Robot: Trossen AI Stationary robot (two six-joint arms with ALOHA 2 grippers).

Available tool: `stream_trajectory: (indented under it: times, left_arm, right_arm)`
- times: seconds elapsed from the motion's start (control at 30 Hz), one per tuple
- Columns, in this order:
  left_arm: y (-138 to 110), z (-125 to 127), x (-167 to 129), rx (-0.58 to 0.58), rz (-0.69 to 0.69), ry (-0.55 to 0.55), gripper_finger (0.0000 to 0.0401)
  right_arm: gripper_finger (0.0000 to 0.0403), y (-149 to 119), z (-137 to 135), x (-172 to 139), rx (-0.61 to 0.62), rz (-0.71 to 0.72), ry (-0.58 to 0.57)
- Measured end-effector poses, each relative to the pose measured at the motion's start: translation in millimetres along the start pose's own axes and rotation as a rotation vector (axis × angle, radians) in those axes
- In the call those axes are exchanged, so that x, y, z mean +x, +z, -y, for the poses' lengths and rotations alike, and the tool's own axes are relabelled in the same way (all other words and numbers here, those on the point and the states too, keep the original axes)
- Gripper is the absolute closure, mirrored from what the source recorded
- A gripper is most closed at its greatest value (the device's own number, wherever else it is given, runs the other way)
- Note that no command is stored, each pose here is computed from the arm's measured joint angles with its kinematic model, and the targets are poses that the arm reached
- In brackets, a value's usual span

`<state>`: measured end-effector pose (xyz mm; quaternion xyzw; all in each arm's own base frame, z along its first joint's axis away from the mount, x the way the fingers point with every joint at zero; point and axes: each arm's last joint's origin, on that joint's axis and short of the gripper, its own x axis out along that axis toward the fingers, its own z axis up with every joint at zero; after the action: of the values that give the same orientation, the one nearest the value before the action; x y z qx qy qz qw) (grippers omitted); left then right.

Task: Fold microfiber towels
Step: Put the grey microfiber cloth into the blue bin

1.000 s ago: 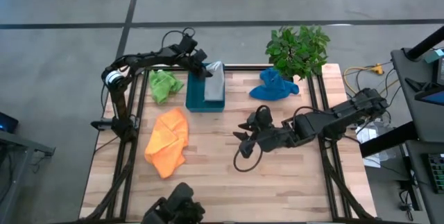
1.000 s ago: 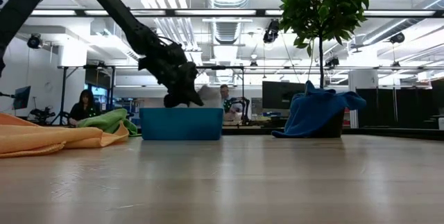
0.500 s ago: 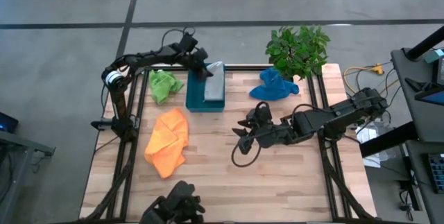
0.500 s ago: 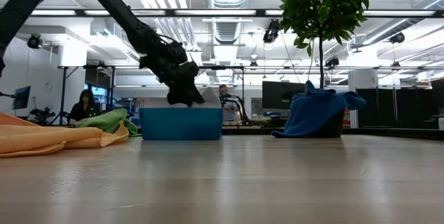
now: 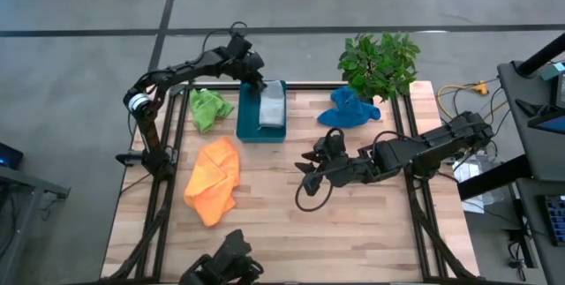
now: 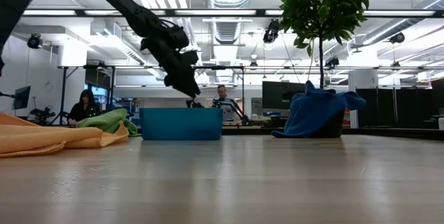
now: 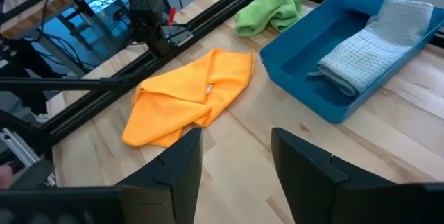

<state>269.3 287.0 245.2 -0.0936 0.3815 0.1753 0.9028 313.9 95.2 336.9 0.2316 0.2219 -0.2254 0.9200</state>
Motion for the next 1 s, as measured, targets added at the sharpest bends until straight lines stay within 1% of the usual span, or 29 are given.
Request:
stream_trajectory:
  times: [0.1,0.2,0.23,0.3,0.43,0.5,0.57,0.63,0.73,0.87,1.0]
  left_arm:
    - [-1,10,7,0.064,-0.029,-0.004,0.0274]
    - [-2,19,18,0.119,-0.051,-0.024,0.0366]
    - [-2,22,22,0.132,-0.057,-0.026,0.0383]
    - [-3,27,30,0.144,-0.069,-0.023,0.0388]
    - [-13,41,49,0.17,-0.17,-0.028,0.0392]
    - [-19,52,60,0.209,-0.231,-0.02,0.0398]
    - [-25,63,71,0.259,-0.281,0.011,0.0399]
    - [-27,72,77,0.306,-0.308,0.005,0.0399]
    - [-28,84,79,0.376,-0.323,-0.021,0.04]
    - [-24,91,74,0.419,-0.31,-0.031,0.04]
    - [-14,84,61,0.429,-0.278,0.04,0.04]
  right_arm:
    - [0.0236,0,0,0,0.001,0.0,0.0]
    - [0.0236,0,0,0,0.003,0.0,0.001]
    - [0.0236,0,0,0,0.005,-0.002,0.003]
    - [0.0236,0,-1,0,0.012,-0.002,0.005]
    - [0.0236,0,-1,0,0.026,-0.002,0.006]
    - [0.0236,0,-1,0,0.03,-0.001,0.007]
    - [0.0236,0,-1,0,0.031,-0.001,0.007]
    - [0.0236,0,-1,0,0.032,0.0,0.009]
    - [0.0236,0,-2,-1,0.034,0.004,0.017]
    - [0.0236,-1,-4,-2,0.033,0.003,0.026]
    - [0.0236,-3,-5,-3,0.038,0.0,0.03]
